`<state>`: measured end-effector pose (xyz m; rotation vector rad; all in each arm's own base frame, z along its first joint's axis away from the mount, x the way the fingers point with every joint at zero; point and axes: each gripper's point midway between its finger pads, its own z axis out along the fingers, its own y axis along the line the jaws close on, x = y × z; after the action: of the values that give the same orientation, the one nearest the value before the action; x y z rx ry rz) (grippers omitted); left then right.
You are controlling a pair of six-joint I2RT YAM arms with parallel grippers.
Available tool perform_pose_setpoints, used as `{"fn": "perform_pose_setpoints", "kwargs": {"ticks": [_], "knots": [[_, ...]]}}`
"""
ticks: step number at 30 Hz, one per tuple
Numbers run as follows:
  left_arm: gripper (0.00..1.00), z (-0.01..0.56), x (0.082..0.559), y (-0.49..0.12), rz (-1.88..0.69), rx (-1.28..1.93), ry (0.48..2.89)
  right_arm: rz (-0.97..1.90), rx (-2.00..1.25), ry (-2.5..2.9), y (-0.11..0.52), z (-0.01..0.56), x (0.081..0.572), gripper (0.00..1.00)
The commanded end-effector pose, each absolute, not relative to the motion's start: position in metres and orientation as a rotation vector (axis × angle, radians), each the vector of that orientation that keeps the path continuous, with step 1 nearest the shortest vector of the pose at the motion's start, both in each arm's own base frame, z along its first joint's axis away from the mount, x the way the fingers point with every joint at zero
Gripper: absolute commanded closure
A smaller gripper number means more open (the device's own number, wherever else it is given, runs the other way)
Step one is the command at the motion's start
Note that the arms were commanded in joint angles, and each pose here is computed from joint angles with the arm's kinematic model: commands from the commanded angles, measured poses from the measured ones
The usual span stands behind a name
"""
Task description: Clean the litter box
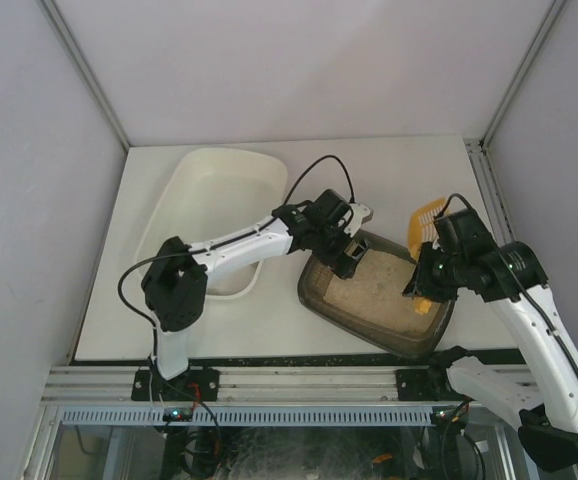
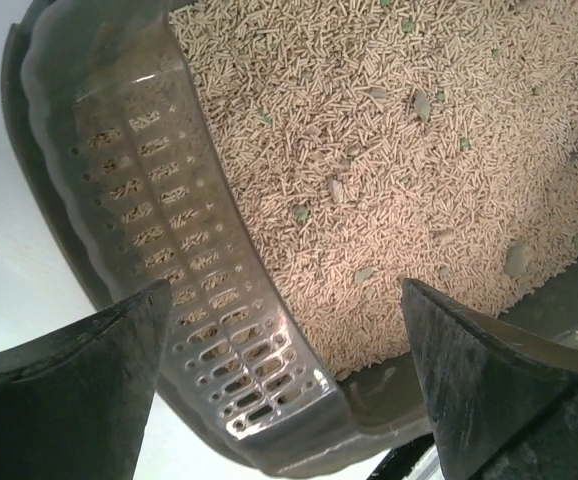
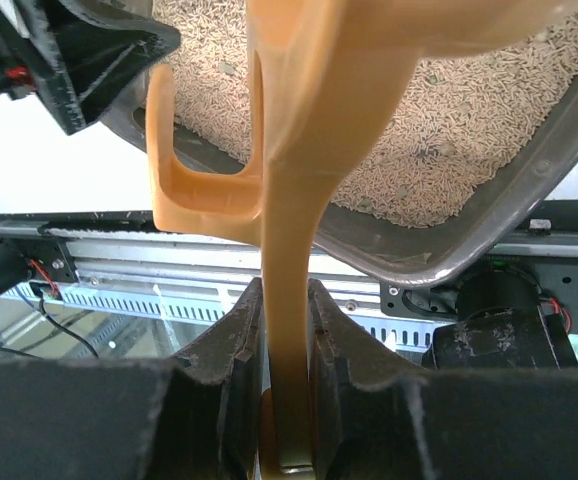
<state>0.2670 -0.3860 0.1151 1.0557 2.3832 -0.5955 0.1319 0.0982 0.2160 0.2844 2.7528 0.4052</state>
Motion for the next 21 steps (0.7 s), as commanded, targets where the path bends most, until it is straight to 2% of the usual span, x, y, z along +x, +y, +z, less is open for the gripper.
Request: {"fn": "perform_pose_setpoints", "kwargs": {"ticks": [1,6,9,13,18,21], "knots": [[0.00,0.113,0.289,-0.395,-0.488,0.977,2.362,0.405,0.285,2.710,0.088,0.223,0.127,1.00],[0.00,0.093,0.318,-0.381,-0.256,0.959,2.332,0.406,0.295,2.703,0.085,0.223,0.127,1.00],[0.00,0.101,0.326,-0.374,-0.177,1.008,2.289,0.409,0.290,2.701,0.085,0.223,0.130,1.00],[0.00,0.117,0.327,-0.364,-0.137,1.049,2.236,0.422,0.261,2.698,0.088,0.223,0.135,1.00],[0.00,0.099,0.317,-0.342,-0.061,1.092,2.267,0.422,0.202,2.744,0.089,0.213,0.137,1.00],[0.00,0.092,0.307,-0.342,-0.108,1.093,2.309,0.436,0.205,2.753,0.087,0.212,0.139,1.00]]}}
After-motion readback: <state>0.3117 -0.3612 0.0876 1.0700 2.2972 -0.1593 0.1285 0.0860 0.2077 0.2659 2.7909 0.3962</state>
